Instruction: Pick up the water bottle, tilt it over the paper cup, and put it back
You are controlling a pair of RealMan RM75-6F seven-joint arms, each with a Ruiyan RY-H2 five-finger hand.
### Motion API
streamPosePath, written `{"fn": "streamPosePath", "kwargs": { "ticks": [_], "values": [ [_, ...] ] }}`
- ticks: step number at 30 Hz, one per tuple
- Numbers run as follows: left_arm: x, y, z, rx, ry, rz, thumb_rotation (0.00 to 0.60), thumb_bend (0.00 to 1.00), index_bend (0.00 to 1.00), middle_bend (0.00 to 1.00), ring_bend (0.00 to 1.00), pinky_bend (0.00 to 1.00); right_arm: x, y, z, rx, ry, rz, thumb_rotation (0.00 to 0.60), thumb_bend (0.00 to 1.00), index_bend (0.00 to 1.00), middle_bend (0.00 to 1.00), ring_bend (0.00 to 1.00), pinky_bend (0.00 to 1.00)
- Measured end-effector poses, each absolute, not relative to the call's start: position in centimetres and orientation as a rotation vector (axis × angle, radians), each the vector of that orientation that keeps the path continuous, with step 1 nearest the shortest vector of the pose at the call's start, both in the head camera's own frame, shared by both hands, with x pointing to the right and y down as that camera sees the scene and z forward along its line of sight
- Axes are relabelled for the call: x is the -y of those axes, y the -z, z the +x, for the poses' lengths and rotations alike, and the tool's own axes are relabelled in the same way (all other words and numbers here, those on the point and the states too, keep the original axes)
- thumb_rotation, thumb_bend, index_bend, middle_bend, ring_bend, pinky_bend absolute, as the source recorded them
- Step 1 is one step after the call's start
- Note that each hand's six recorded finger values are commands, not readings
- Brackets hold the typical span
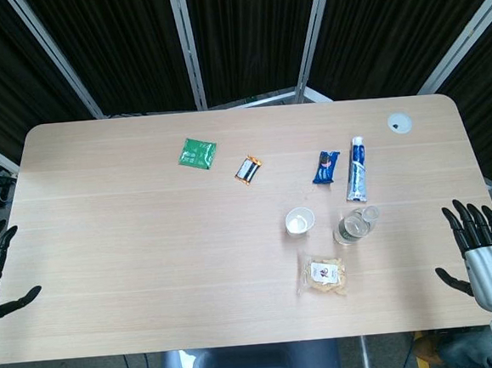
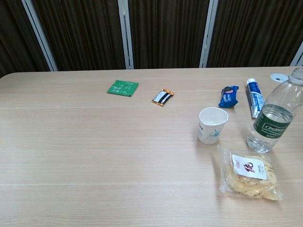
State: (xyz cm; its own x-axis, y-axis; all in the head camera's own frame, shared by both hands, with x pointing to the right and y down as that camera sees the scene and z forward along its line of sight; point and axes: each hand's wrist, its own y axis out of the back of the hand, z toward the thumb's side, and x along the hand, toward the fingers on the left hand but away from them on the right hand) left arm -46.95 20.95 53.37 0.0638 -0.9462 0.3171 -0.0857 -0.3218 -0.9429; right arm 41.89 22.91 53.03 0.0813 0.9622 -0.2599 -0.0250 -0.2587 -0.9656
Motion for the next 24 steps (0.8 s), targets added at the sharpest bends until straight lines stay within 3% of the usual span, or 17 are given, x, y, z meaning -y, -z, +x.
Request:
{"fn": "streamPosePath", "kwargs": {
  "ticks": [12, 24],
  "values": [
    [-21.0, -53.1, -46.9, -1.086, 1.344, -1.542, 0.600, 0.00, 0.00, 0.00, 0.00, 0.00, -22.7, -54.4, 42.5, 1.051, -1.368, -1.582, 0.600, 0.00, 0.00, 0.00, 0.00, 0.00],
    [-20.7, -54.0, -46.2, -1.055, 1.368, -1.542, 0.600, 0.00, 0.00, 0.00, 0.00, 0.00, -21.5, -61.0, 46.5, 1.212, -1.526, -2.097, 0.600, 0.00, 0.00, 0.00, 0.00, 0.00]
  ]
}}
